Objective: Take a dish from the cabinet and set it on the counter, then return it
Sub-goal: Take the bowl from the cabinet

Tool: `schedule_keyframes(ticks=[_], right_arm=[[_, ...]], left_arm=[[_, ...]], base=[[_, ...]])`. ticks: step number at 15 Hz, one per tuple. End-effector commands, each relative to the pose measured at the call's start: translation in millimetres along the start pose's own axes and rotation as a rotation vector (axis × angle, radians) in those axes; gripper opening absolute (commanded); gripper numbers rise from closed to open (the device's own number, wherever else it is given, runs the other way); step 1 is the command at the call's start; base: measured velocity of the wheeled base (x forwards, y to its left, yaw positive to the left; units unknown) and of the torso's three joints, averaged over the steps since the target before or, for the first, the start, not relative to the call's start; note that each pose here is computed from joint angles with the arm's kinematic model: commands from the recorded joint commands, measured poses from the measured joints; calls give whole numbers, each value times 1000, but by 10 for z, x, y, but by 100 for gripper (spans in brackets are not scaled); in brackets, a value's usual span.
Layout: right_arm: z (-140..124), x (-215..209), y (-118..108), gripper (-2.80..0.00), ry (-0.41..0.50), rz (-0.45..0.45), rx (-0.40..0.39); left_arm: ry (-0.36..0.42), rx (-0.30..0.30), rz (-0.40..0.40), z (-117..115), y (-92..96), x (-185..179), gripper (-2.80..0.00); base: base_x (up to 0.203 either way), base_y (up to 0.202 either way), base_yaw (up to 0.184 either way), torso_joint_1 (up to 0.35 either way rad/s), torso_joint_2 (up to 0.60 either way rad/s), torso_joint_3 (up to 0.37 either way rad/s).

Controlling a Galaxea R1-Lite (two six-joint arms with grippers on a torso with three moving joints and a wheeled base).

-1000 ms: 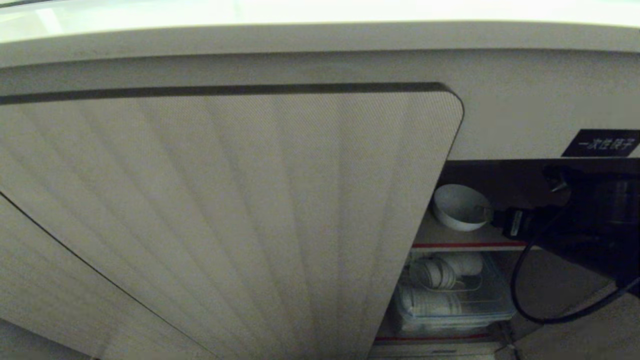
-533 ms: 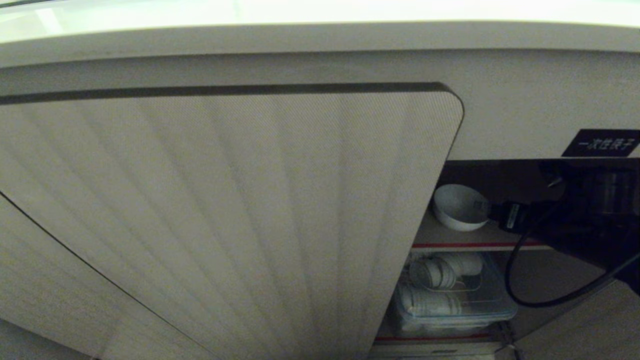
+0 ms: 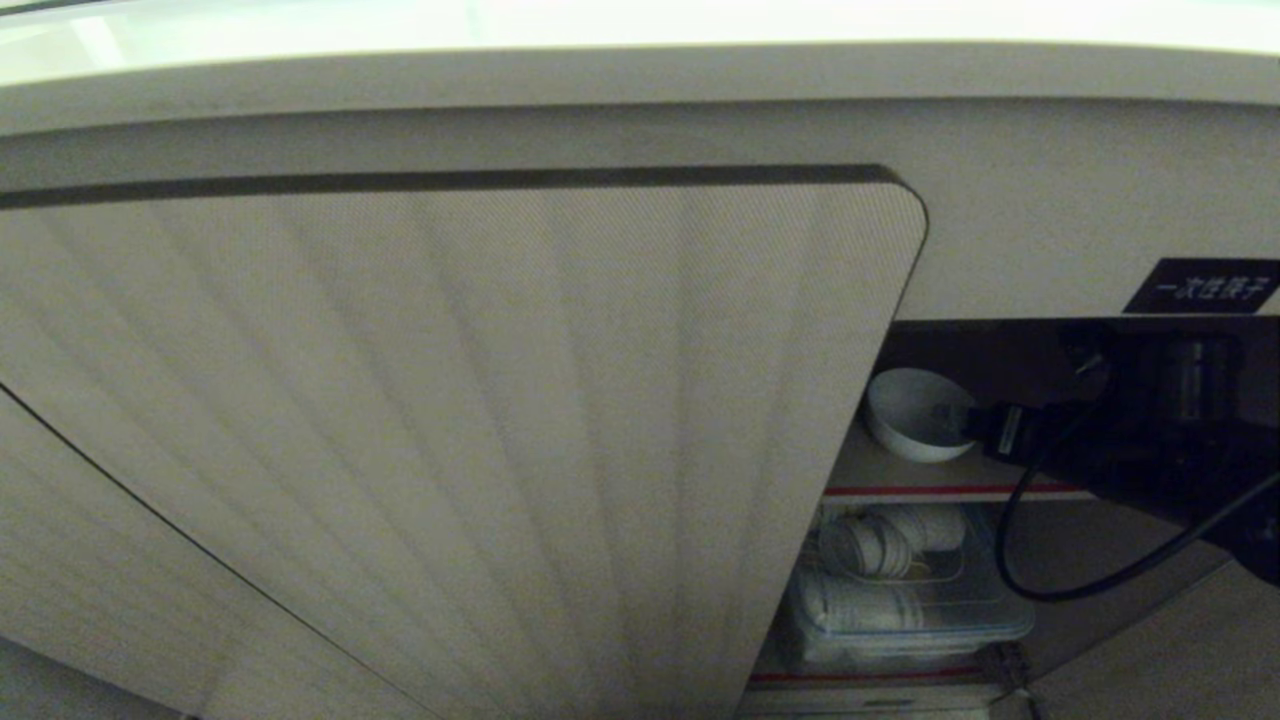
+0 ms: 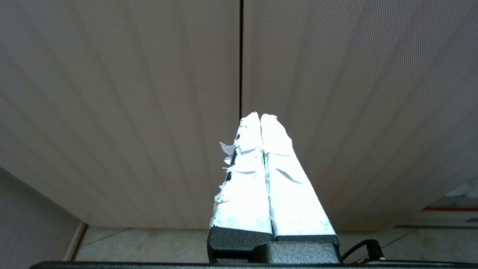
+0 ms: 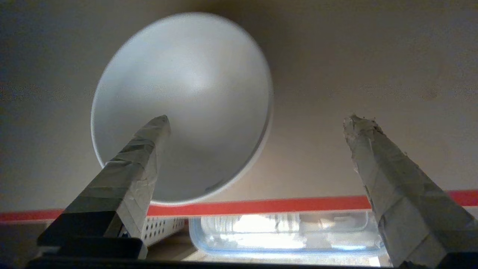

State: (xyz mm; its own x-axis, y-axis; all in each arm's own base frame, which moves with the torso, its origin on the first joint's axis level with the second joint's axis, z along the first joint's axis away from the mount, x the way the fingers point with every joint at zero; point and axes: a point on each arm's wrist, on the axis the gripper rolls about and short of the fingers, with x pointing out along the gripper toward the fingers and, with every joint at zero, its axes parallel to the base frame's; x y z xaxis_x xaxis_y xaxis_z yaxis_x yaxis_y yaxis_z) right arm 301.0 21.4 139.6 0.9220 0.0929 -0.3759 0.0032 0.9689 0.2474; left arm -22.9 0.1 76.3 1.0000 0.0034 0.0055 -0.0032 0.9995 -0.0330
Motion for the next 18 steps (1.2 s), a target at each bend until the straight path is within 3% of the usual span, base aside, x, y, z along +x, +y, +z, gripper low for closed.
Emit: schedule_keyframes(ticks=[1, 18], right_arm=[[7, 0, 3, 0, -4, 4, 2], [62, 216, 55, 0, 44, 33, 0]], left_arm=[[-2, -1, 0, 2, 0, -1, -280], [0, -1, 1, -2, 0, 1, -280]], base=[[0, 0, 0, 0, 0, 0], [0, 0, 0, 0, 0, 0]])
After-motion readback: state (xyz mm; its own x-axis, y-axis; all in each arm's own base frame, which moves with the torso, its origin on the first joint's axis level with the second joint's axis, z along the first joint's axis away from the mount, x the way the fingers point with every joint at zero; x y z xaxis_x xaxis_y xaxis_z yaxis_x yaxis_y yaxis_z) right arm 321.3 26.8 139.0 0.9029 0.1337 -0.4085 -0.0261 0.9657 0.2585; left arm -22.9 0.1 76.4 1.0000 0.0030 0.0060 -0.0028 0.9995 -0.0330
